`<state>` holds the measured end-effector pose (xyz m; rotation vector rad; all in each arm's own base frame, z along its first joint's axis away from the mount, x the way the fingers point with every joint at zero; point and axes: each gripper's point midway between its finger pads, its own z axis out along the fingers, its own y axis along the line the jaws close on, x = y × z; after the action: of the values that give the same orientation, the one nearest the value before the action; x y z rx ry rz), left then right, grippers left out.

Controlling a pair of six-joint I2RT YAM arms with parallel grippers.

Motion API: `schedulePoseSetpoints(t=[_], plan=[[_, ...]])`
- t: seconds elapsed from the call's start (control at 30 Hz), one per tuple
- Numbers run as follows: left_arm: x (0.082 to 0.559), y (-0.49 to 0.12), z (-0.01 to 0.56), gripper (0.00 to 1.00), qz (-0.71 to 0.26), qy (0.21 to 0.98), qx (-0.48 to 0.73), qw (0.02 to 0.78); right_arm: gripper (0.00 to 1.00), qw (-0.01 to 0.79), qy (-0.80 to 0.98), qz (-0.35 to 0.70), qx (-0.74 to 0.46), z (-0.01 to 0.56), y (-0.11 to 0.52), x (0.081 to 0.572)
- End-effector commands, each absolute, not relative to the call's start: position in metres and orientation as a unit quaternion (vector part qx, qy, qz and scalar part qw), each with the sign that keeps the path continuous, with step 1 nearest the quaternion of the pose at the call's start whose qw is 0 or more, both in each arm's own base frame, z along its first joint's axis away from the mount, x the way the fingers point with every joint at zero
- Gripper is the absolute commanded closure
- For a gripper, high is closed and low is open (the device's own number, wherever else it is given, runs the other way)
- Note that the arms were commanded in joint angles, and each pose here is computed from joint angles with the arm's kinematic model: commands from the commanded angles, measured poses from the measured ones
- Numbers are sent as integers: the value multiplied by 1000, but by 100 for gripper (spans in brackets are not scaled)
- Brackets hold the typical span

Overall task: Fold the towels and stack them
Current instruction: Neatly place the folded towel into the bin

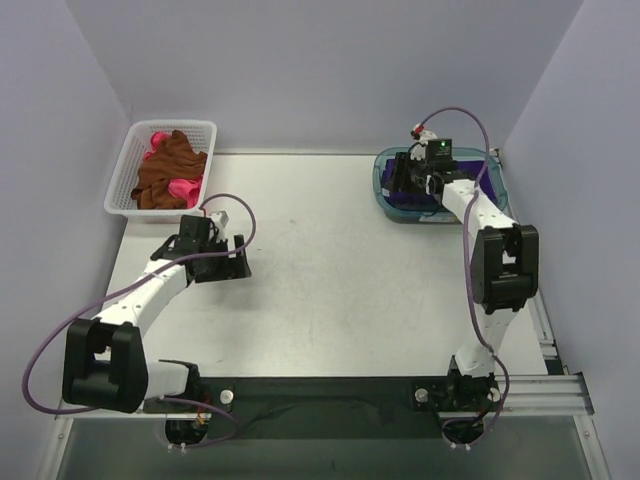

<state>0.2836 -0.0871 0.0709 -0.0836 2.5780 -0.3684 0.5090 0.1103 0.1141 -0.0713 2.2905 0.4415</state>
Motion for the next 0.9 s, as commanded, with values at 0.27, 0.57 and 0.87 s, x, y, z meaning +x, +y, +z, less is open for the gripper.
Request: schedulePoseSetpoints(t=[0.27, 0.57, 0.87], plan=[[301, -87, 124, 3, -155, 920, -19, 360, 21, 510, 848, 137, -40, 259, 87, 442], [282, -69, 228, 3, -154, 851, -63, 498, 0, 596, 800, -6, 76, 315, 3, 313], [219, -10, 286, 3, -59, 798, -142, 582, 0, 687, 713, -29, 136, 325, -31, 200]])
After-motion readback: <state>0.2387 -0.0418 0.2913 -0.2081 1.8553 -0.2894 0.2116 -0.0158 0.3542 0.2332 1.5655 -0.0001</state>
